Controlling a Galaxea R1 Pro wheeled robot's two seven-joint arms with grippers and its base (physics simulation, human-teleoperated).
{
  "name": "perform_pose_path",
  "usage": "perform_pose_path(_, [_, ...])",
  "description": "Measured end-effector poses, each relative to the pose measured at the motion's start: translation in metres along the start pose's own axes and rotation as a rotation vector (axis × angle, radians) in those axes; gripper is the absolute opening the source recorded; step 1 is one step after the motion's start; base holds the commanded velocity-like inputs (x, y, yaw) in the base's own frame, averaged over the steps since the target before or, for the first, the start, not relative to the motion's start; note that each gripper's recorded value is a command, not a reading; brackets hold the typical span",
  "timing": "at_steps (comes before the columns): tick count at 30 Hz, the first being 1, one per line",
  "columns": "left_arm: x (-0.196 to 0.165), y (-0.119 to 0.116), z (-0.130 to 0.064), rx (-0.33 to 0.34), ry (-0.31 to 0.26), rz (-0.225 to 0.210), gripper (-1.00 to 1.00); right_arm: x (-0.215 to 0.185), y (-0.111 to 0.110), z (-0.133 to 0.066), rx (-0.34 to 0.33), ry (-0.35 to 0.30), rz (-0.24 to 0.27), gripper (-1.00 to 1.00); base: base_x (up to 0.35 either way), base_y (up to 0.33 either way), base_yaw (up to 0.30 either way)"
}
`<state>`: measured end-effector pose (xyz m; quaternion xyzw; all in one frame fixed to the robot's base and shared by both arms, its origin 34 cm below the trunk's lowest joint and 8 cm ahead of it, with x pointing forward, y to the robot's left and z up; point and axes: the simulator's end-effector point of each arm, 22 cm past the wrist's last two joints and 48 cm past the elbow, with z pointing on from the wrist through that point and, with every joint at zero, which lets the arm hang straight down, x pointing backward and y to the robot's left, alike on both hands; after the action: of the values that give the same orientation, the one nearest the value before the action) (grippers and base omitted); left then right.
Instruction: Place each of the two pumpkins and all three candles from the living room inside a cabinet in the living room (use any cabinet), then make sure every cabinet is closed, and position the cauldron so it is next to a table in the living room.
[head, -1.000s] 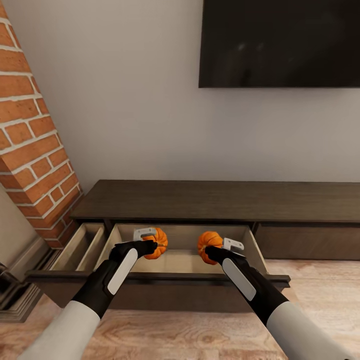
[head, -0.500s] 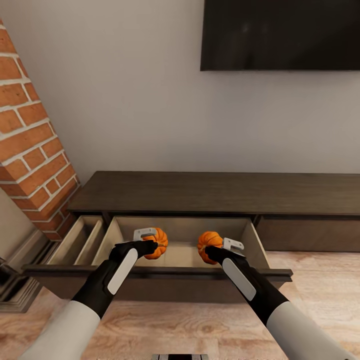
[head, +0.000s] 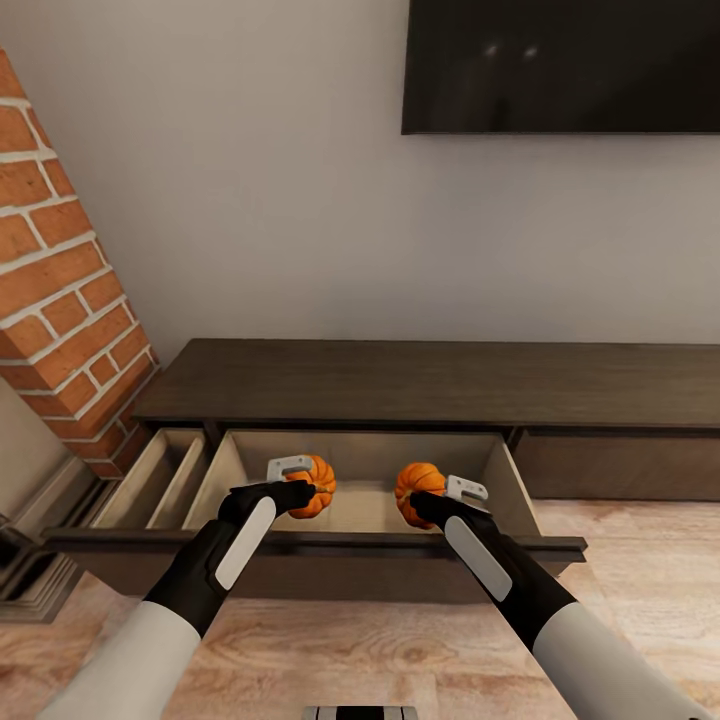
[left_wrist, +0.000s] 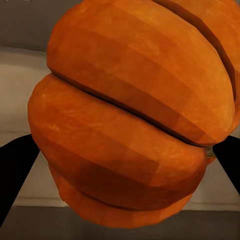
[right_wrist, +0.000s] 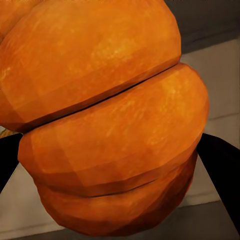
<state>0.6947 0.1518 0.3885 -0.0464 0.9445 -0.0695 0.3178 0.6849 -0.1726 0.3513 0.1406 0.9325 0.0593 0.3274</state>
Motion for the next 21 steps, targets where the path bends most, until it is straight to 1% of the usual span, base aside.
perform_pose_path(2, [0.0, -0.0001, -0.0002, 0.001, 0.0, 0.0, -1.0, -0.0002, 0.0, -0.0002, 0.0, -0.001, -0.001, -1.0, 0.166, 0.0, 0.0])
perform_pose_path(5, [0.0006, -0.0014, 0.0, 0.005, 0.002, 0.0, -1.0, -0.0006, -0.0021, 0.001, 0.004, -0.008, 0.006, -1.0, 0.041, 0.0, 0.0])
perform_pose_path(8, [0.0006, -0.0015, 0.0, 0.005, 0.002, 0.001, -1.0, -0.0058, -0.0005, 0.0015, 0.002, -0.037, 0.026, -1.0, 0.017, 0.0, 0.0])
perform_pose_path(10, [0.0006, -0.0015, 0.0, 0.005, 0.002, 0.001, -1.0, -0.0058, -0.0018, 0.0025, 0.006, -0.045, 0.035, -1.0, 0.031, 0.0, 0.0])
perform_pose_path(21, [0.001, -0.0026, 0.0001, 0.008, 0.003, 0.001, -1.0, -0.0003, -0.0027, 0.0056, 0.013, -0.041, 0.043, -1.0, 0.006, 0.0, 0.0])
